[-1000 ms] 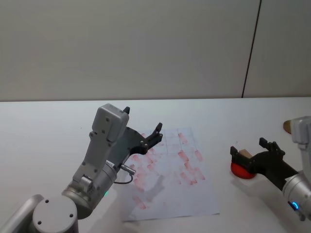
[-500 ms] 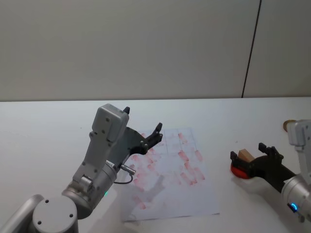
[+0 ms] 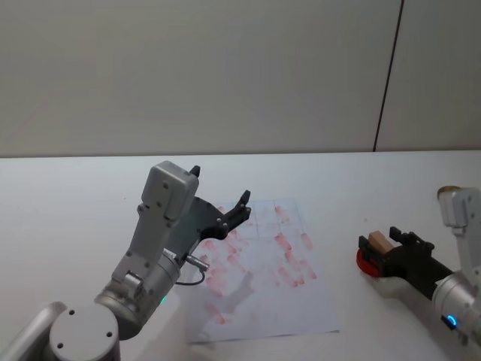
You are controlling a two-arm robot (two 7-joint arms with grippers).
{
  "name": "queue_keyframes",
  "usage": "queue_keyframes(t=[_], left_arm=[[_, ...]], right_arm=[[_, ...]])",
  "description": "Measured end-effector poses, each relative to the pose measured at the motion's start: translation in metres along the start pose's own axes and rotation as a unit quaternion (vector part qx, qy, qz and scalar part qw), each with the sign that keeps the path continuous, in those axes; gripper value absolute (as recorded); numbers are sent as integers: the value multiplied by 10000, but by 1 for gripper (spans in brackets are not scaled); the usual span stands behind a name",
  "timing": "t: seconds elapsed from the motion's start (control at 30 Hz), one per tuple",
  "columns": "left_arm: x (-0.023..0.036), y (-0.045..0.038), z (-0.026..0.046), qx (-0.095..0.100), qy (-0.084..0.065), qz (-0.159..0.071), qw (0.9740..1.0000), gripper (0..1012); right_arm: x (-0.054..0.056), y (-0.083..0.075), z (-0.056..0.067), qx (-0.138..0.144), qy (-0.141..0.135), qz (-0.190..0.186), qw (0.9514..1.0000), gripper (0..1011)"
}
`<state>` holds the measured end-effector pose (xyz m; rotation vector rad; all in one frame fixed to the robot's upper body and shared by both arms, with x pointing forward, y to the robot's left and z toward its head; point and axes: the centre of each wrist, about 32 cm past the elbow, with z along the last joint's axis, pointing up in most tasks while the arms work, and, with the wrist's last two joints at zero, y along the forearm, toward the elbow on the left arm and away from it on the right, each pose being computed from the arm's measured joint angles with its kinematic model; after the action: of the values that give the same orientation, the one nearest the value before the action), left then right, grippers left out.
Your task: Use the one hand to pick up the stamp and affix it onto the A4 paper.
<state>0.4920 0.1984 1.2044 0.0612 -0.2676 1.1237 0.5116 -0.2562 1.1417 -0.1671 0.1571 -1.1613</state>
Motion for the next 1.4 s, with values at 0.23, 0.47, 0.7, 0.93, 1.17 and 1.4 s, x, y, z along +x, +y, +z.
queue_keyframes(t=[0.23, 0.47, 0.7, 0.93, 1.17, 1.4], left_arm=[[0, 0, 0, 0, 0, 0, 10000, 993], [0, 0, 0, 0, 0, 0, 10000, 993], [0, 0, 0, 0, 0, 0, 10000, 993], [0, 0, 0, 0, 0, 0, 10000, 993], [0, 0, 0, -1, 0, 0, 10000, 993], [0, 0, 0, 0, 0, 0, 10000, 993]], right_arm=[[16, 24, -12, -30, 26, 30, 10000, 503], [34, 39, -20, -45, 42, 40, 10000, 260], [42, 41, -20, -13, -1, 30, 10000, 217], [30, 33, 17, 136, -174, 39, 9997, 217], [-31, 29, 104, 358, -362, 227, 9984, 217], [-141, 54, 207, 540, -467, 575, 9958, 217]])
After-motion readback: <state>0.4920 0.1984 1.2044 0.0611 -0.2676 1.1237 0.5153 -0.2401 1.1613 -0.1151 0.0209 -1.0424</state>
